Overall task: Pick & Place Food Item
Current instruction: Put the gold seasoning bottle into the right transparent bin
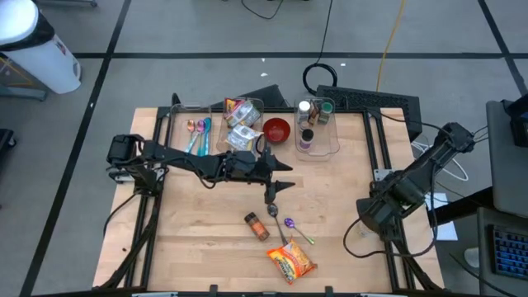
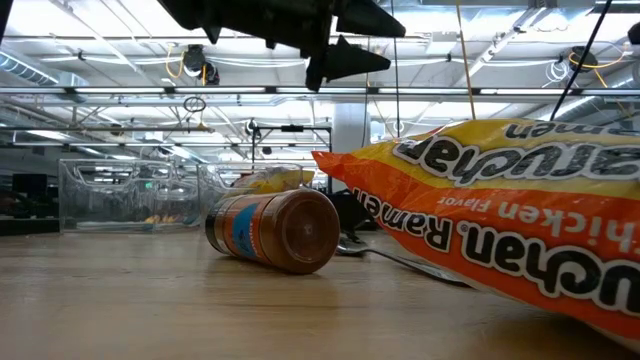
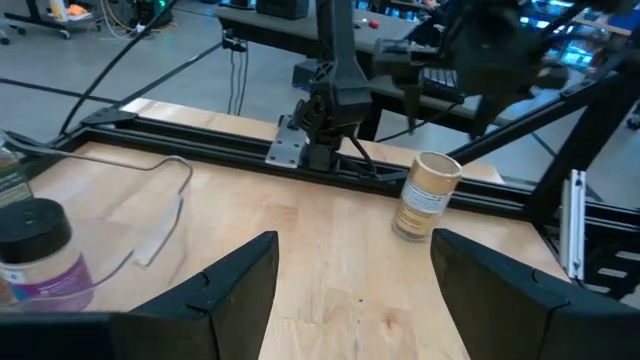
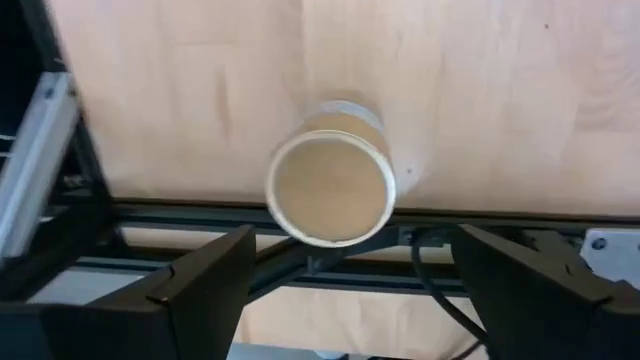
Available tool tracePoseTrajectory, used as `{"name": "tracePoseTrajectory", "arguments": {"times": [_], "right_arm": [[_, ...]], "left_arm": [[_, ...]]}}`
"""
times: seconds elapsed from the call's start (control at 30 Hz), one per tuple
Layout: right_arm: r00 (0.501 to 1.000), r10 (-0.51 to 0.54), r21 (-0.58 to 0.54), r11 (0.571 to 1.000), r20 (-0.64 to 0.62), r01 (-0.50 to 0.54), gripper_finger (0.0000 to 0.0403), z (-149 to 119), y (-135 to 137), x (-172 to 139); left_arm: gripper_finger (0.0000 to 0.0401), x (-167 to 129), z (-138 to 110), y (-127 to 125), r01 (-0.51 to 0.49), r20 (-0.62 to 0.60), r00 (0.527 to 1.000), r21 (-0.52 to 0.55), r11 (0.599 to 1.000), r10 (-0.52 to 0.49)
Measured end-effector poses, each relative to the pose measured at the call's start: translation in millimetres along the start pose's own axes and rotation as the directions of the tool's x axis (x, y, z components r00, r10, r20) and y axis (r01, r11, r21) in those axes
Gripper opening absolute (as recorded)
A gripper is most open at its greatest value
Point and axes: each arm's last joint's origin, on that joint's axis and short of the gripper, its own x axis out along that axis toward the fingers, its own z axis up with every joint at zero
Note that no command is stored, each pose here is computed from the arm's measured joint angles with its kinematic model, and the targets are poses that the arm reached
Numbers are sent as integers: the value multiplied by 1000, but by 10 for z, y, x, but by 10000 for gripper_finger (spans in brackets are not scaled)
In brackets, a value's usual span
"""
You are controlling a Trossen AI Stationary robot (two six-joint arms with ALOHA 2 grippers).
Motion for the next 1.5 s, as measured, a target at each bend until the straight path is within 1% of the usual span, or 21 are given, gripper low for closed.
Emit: {"name": "tracePoseTrajectory", "arguments": {"times": [0.23,0.5,0.6,0.83,1.03,1.2,1.37,1.5], "right_arm": [[999,-18,39,999,-28,19,329,17,-39,234],[1000,19,37,999,1,-19,326,68,-32,406],[999,35,40,999,-17,-34,326,63,-30,422],[999,35,29,999,-25,-35,326,58,-33,423],[996,66,37,997,-59,-64,325,33,-36,414],[996,86,65,994,-35,-84,325,0,-57,371],[994,105,123,987,-12,-103,323,-18,-66,340],[995,94,129,987,11,-95,322,-5,-64,340]], "left_arm": [[271,-3,-10,-53,13,-3,1000,10,1000,-13],[271,-2,-10,-50,12,-3,1000,10,1000,-12],[271,-2,-10,-50,12,-3,1000,10,1000,-12],[271,-2,-11,-50,12,-3,1000,10,1000,-12],[271,-2,-10,-50,12,-3,1000,10,1000,-12],[271,-2,-9,-48,5,-1,1000,10,1000,-5],[271,-2,-9,-48,4,-1,1000,10,1000,-4],[271,-2,-9,-48,3,-1,1000,10,1000,-3]]}}
